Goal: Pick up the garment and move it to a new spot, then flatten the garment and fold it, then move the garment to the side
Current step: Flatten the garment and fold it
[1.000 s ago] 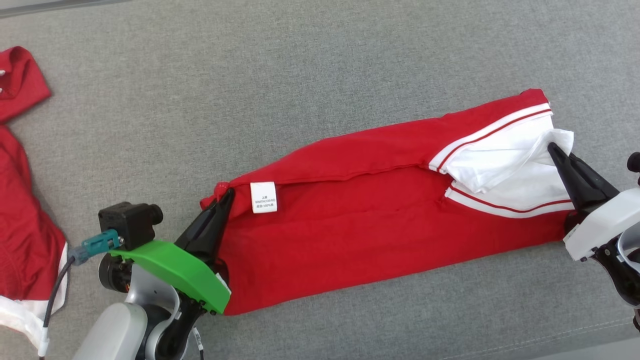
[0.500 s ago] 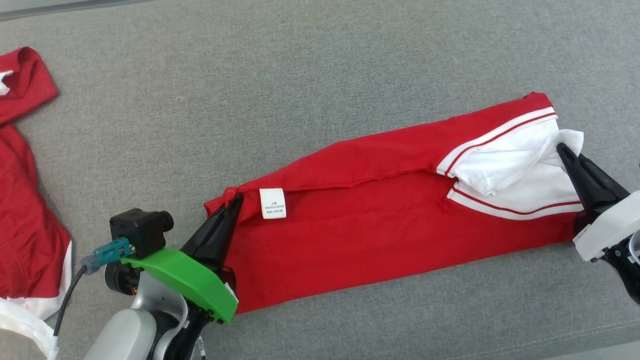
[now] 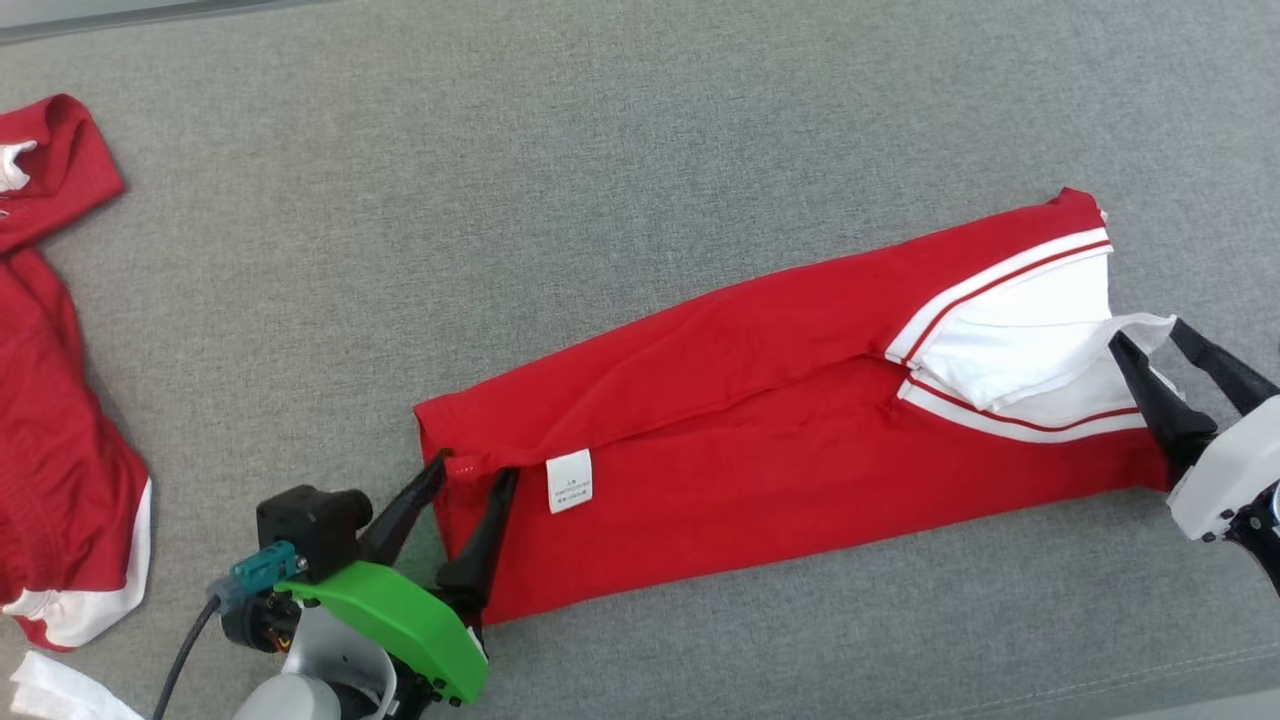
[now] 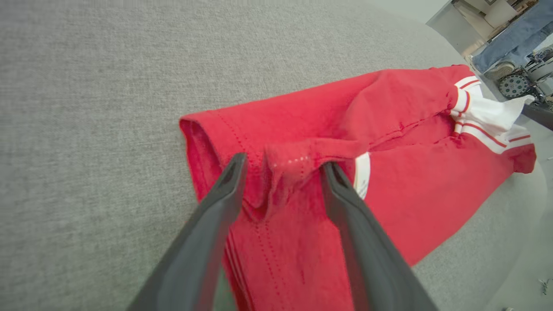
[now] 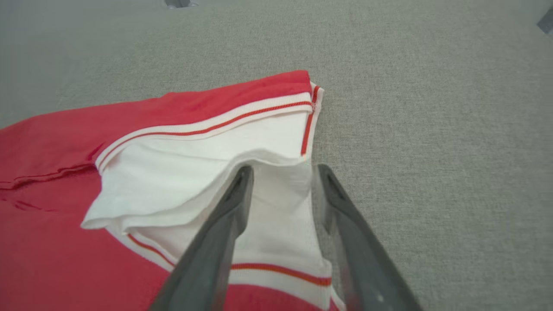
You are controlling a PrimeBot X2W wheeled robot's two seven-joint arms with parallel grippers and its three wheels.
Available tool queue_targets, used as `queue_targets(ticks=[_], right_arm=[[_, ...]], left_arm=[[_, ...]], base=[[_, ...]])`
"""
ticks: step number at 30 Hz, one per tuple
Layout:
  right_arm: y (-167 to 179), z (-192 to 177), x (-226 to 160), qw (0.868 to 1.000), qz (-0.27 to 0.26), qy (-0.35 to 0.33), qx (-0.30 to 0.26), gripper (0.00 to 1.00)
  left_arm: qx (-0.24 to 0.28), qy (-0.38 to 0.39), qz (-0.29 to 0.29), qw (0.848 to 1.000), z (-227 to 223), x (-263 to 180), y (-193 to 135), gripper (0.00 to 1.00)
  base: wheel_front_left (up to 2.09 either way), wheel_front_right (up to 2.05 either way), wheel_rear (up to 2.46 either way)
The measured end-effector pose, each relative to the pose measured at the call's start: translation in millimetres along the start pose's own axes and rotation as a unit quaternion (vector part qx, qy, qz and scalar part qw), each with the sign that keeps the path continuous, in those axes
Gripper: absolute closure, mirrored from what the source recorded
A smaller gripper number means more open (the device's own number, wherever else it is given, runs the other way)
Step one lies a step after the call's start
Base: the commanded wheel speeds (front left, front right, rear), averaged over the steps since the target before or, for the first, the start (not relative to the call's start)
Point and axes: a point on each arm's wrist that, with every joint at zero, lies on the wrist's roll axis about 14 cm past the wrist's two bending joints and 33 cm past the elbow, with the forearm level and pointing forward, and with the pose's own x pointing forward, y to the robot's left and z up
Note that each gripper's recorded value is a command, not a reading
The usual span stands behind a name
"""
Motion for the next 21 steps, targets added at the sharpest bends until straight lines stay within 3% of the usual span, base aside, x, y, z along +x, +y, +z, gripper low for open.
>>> queue_targets(ticks=[6, 13, 21], right_arm=[[-16, 11, -9, 0.999, -0.016, 0.002, 0.028, 0.0], [-34, 33, -5, 0.999, -0.043, -0.008, 0.017, 0.0], [-4, -15, 28, 0.995, -0.018, 0.094, 0.004, 0.0]], left_arm=[[0.023, -0.06, 0.064, 0.996, 9, -11, 24, 0.0], [0.049, -0.168, 0.139, 0.975, 38, -26, 47, 0.0], [0.047, -0.216, 0.154, 0.963, 52, -26, 35, 0.0]], base=[[0.0, 0.0, 0.0], [0.0, 0.0, 0.0], [0.0, 0.0, 0.0]])
